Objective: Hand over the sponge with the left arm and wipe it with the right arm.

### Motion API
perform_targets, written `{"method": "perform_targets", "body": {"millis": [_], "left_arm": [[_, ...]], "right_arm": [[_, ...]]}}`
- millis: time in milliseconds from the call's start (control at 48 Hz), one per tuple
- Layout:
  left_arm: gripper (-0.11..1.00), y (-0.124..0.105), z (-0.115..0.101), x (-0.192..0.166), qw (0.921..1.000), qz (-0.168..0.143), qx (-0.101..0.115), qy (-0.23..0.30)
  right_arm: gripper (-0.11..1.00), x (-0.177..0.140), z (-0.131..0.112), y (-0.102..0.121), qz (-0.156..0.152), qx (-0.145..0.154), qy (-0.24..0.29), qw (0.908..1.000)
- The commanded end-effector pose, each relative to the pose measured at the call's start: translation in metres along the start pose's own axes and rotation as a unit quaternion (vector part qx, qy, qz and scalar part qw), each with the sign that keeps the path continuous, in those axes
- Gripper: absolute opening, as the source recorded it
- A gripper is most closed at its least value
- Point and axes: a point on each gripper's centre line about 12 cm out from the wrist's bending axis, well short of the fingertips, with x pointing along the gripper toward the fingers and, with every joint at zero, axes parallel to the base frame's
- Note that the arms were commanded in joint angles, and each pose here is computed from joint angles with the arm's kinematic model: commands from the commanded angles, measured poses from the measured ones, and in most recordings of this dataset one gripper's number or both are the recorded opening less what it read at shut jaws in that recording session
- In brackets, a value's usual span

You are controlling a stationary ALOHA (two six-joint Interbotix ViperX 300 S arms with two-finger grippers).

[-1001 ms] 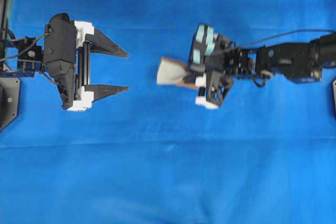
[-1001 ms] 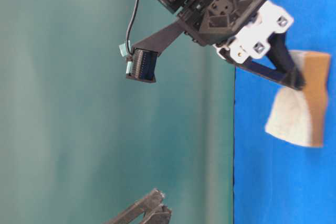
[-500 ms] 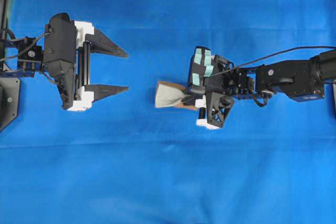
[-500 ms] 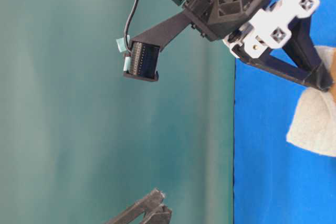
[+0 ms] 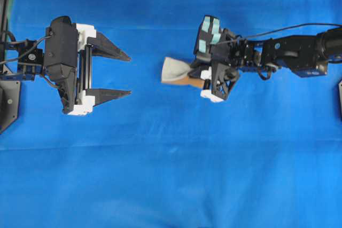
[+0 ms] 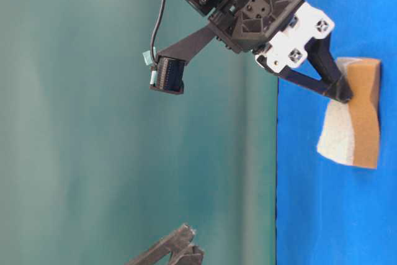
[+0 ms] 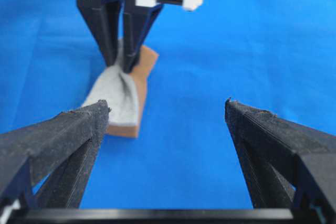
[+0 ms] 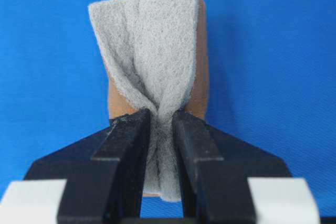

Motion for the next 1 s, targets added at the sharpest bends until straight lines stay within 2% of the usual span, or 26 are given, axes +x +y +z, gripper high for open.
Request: {"method": "perform_targets", "body": {"millis": [0, 146, 417, 542, 751, 980], "left_arm": [[0.9, -0.001, 0.008, -0.001, 0.9999, -0.001, 0.0, -0.015], [0.9, -0.001, 0.008, -0.001, 0.9999, -0.001, 0.0, -0.015], [0.9, -0.001, 0.008, 0.0, 0.9999, -0.001, 0.0, -0.015], [0.9, -0.001, 0.008, 0.0, 0.9999, -0.001, 0.0, -0.015], [0.9, -0.002, 0.009, -0.001, 0.9998, -0.003, 0.001, -0.017], [0.9, -0.006, 0.008, 0.0, 0.9998, -0.009, 0.002, -0.016]], "right_arm": [[0.22, -0.007, 0.012, -0.006, -0.005, 0.003, -0.021, 0.9998], [0.22, -0.007, 0.01, 0.006, 0.007, 0.001, -0.019, 0.9998], [0.21, -0.009, -0.002, 0.064, 0.058, -0.015, -0.007, 0.9982], [0.21, -0.011, -0.006, 0.081, 0.074, -0.018, -0.003, 0.9971], [0.18, -0.012, -0.007, 0.085, 0.077, -0.016, -0.002, 0.9969], [0.18, -0.01, -0.004, 0.074, 0.067, -0.01, -0.001, 0.9977]]}}
